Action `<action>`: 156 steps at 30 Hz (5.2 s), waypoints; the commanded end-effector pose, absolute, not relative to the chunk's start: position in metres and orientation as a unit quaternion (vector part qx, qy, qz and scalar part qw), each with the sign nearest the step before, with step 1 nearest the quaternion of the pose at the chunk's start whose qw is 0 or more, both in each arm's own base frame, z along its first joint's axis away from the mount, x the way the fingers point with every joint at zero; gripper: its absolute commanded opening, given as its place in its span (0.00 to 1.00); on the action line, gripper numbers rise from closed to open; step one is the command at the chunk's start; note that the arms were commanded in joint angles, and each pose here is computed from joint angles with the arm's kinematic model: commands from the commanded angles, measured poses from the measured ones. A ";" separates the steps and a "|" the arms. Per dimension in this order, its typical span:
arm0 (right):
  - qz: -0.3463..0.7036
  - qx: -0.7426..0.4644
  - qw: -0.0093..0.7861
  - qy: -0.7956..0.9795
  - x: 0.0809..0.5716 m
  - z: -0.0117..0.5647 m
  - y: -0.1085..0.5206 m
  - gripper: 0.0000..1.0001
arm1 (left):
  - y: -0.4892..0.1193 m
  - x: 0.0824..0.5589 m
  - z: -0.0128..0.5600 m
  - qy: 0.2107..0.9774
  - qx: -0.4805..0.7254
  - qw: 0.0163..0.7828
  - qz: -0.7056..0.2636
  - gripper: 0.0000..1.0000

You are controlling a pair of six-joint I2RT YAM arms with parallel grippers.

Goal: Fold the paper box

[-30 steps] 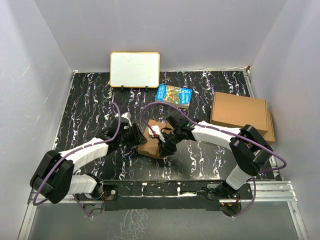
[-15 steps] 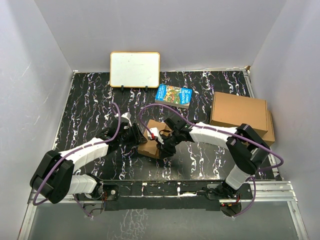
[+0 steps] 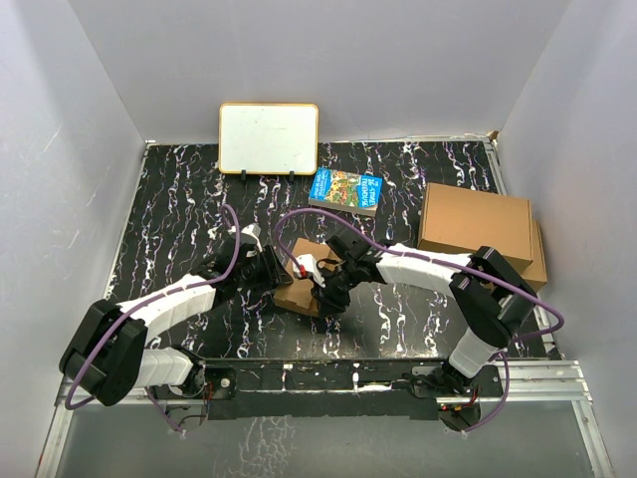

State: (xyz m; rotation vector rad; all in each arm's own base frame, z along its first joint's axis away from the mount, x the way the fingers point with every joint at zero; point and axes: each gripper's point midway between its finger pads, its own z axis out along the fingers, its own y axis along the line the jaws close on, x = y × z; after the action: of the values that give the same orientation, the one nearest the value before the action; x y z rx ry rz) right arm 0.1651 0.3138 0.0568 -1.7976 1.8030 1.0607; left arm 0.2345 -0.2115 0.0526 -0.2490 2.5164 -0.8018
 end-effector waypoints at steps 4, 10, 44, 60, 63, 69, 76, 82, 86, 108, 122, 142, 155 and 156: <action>0.364 -0.651 0.233 0.624 0.179 0.074 0.324 0.37 | -0.208 0.229 0.055 0.923 -0.084 0.243 -0.288 0.45; 0.363 -0.650 0.222 0.630 0.175 0.064 0.320 0.35 | -0.209 0.230 0.054 0.923 -0.084 0.242 -0.288 0.45; 0.376 -0.616 0.208 0.660 0.174 0.066 0.333 0.08 | -0.211 0.228 0.051 0.921 -0.084 0.237 -0.297 0.44; 0.400 -0.573 0.220 0.681 0.181 0.092 0.353 0.08 | -0.214 0.226 0.046 0.921 -0.091 0.229 -0.301 0.42; 0.394 -0.571 0.222 0.685 0.182 0.089 0.355 0.08 | -0.214 0.226 0.045 0.922 -0.091 0.229 -0.299 0.42; 0.385 -0.571 0.228 0.688 0.188 0.088 0.357 0.14 | -0.212 0.227 0.046 0.922 -0.088 0.233 -0.296 0.42; 0.376 -0.592 0.240 0.672 0.193 0.095 0.351 0.24 | -0.215 0.231 0.051 0.920 -0.081 0.238 -0.300 0.45; 0.399 -0.612 0.258 0.633 0.200 0.121 0.324 0.33 | -0.207 0.243 0.072 0.918 -0.076 0.268 -0.283 0.56; 0.412 -0.598 0.294 0.621 0.218 0.144 0.304 0.36 | -0.197 0.249 0.088 0.917 -0.072 0.292 -0.261 0.63; 0.201 -0.524 0.389 0.730 0.404 0.110 0.259 0.08 | -0.183 0.166 0.073 0.915 -0.095 0.219 -0.326 0.08; 0.230 -0.590 0.341 0.695 0.357 0.077 0.262 0.08 | -0.196 0.199 0.043 0.931 -0.068 0.209 -0.292 0.13; 0.143 -0.538 0.430 0.711 0.371 0.138 0.202 0.15 | -0.189 0.283 0.033 0.952 -0.016 0.233 -0.198 0.20; 0.344 -0.390 0.364 0.773 0.401 0.142 0.224 0.48 | -0.179 0.280 0.043 0.947 -0.031 0.254 -0.192 0.25; 0.333 -0.386 0.365 0.779 0.406 0.138 0.222 0.48 | -0.175 0.273 0.043 0.947 -0.036 0.257 -0.190 0.25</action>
State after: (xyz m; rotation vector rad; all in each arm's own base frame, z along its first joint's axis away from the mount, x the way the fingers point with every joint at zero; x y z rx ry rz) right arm 0.4061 0.2041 0.1298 -1.0756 1.9843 0.6976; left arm 0.2849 -0.1898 0.0288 -0.0523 2.6210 -0.5377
